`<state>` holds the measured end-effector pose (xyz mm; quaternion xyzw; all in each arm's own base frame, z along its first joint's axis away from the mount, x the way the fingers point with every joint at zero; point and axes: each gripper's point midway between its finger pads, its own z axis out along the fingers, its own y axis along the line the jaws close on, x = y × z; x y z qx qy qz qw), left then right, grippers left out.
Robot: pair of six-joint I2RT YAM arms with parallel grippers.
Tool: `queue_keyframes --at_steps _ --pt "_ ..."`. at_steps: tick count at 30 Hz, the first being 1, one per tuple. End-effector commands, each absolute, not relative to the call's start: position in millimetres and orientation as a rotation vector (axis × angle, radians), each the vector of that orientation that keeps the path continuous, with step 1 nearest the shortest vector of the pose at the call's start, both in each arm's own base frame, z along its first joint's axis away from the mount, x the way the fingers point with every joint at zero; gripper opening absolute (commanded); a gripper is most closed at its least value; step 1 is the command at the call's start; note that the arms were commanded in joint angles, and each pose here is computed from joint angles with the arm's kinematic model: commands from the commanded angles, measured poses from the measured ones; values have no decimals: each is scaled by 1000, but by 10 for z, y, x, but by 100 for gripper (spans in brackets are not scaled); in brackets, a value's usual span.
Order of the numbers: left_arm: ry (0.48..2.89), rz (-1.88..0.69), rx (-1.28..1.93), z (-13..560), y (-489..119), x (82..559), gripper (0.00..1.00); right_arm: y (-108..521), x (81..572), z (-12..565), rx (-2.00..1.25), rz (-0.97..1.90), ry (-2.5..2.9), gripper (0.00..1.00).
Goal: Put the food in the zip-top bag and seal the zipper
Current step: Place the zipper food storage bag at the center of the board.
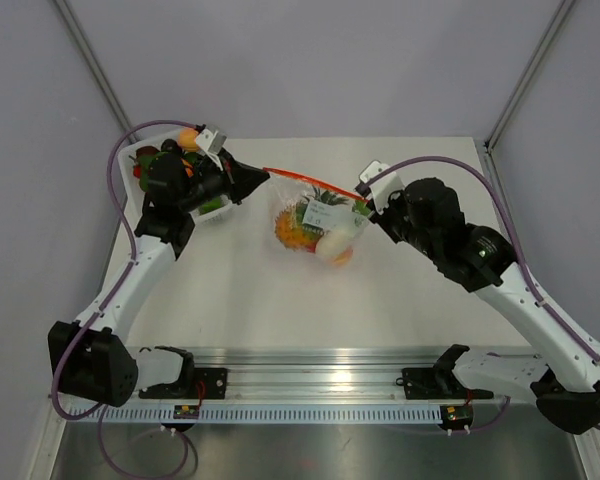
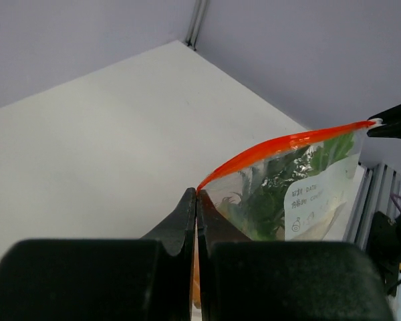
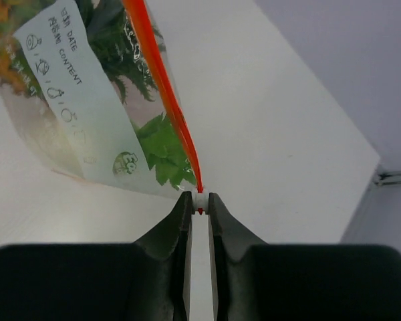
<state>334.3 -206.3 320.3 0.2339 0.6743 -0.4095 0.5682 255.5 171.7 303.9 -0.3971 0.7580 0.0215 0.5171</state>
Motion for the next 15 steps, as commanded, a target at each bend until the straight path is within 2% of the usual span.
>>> queue_keyframes --at_steps 1,3,4,5,6,7,8,10,11,12,13,15 --pt "1348 -945 587 4066 -2119 3481 0 1611 2946 3936 -802 -103 1625 11" --pt "1338 -953 590 4153 -2151 3577 2 1702 2950 4170 -805 -60 1581 11" --pt "1323 -951 590 4266 -2150 3592 8 1730 2927 4175 -815 -37 1585 13" --pt "1324 -947 589 4285 -2153 3610 25 1819 2865 4184 -849 26 1571 15" --pt "1323 -930 575 4309 -2129 3638 68 1868 2817 4128 -871 67 1580 18" --pt "1347 -925 554 4243 -2113 3658 88 1915 2747 3892 -905 116 1640 31" --pt "1347 -911 542 4250 -2084 3636 99 1987 2619 3778 -955 194 1648 41" --pt "1380 -882 500 4148 -2025 3654 99 2001 2508 3501 -950 261 1720 52" --pt "1403 -877 488 4030 -2005 3635 99 1923 2463 3250 -937 247 1769 95" --pt "1401 -862 463 4041 -1961 3592 99 1868 2463 3158 -902 232 1793 100" --pt "1414 -861 448 4000 -1940 3561 99 1827 2457 2978 -849 233 1841 99" --pt "1426 -862 436 3928 -1902 3435 99 1650 2463 3003 -733 183 1847 99"
